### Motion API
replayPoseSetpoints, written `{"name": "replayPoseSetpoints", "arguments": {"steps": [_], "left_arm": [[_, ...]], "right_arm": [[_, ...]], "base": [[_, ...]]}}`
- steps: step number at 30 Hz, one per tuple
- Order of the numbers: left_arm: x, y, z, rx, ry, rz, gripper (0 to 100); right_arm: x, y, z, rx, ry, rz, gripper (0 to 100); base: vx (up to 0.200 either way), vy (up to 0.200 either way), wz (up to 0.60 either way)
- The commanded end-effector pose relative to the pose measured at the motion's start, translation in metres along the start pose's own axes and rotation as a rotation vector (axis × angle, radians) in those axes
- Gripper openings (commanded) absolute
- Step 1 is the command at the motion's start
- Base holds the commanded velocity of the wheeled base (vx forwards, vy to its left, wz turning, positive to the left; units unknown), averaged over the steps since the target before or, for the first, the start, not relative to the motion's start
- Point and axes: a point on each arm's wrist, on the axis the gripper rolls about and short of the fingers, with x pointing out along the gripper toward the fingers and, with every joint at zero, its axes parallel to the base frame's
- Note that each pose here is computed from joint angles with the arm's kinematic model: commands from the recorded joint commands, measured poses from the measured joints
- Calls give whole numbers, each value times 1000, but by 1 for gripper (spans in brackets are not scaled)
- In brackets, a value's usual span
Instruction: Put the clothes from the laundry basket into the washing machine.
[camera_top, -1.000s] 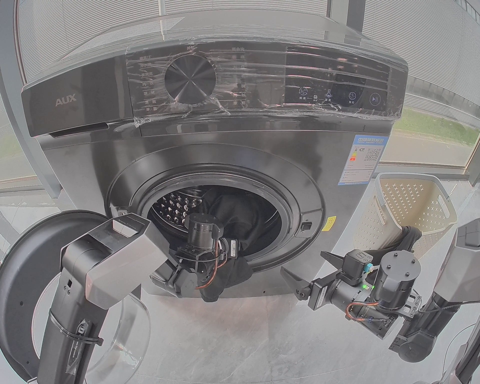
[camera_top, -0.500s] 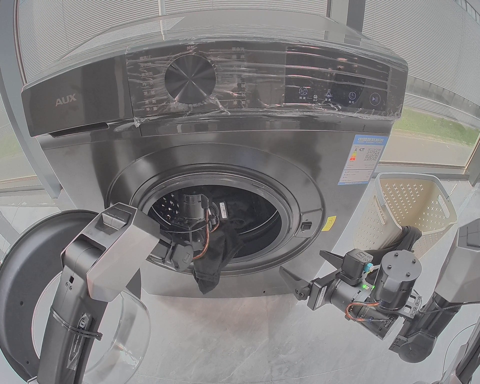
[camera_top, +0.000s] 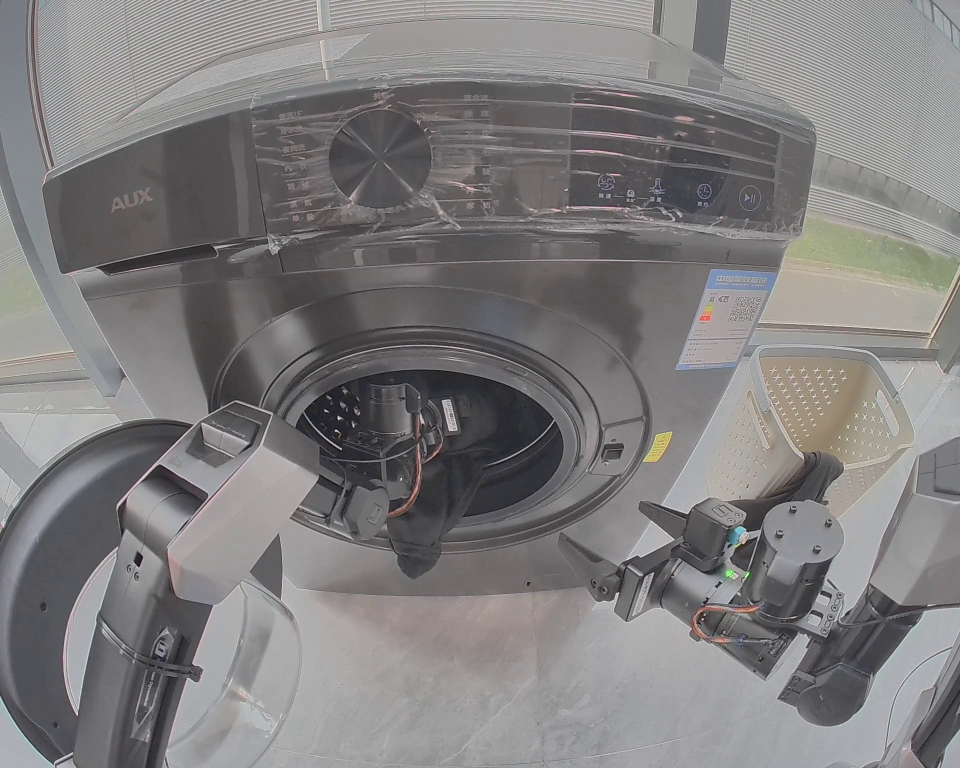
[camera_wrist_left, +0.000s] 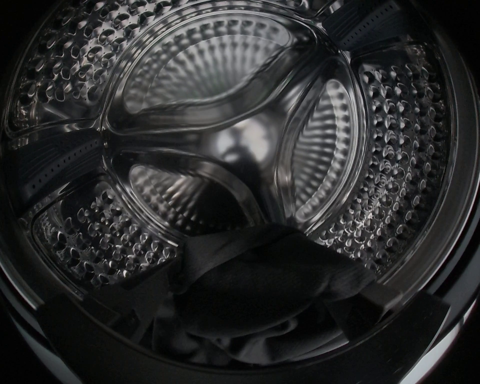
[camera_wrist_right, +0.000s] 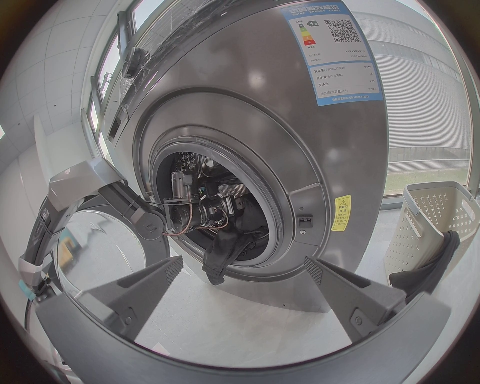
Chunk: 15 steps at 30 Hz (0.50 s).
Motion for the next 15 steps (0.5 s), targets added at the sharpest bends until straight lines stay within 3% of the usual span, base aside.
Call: {"name": "replayPoseSetpoints", "arguments": {"steps": [1,7,12,15], "left_arm": [[-30,-11,4,36,103,-28,100],[-47,-5,-15,78,238,-49,100],[-51,0,-37,128,293,-44,100],[-48,2,-48,134,303,-41,100]], "right_arm": [[0,0,0,0,-2,2,100],[-1,2,0,0,-1,8,100],[-1,2,0,0,0,9,100],[-1,2,0,0,0,9,100]], "base": [[0,0,0],[0,0,0],[0,0,0],[0,0,0]]}}
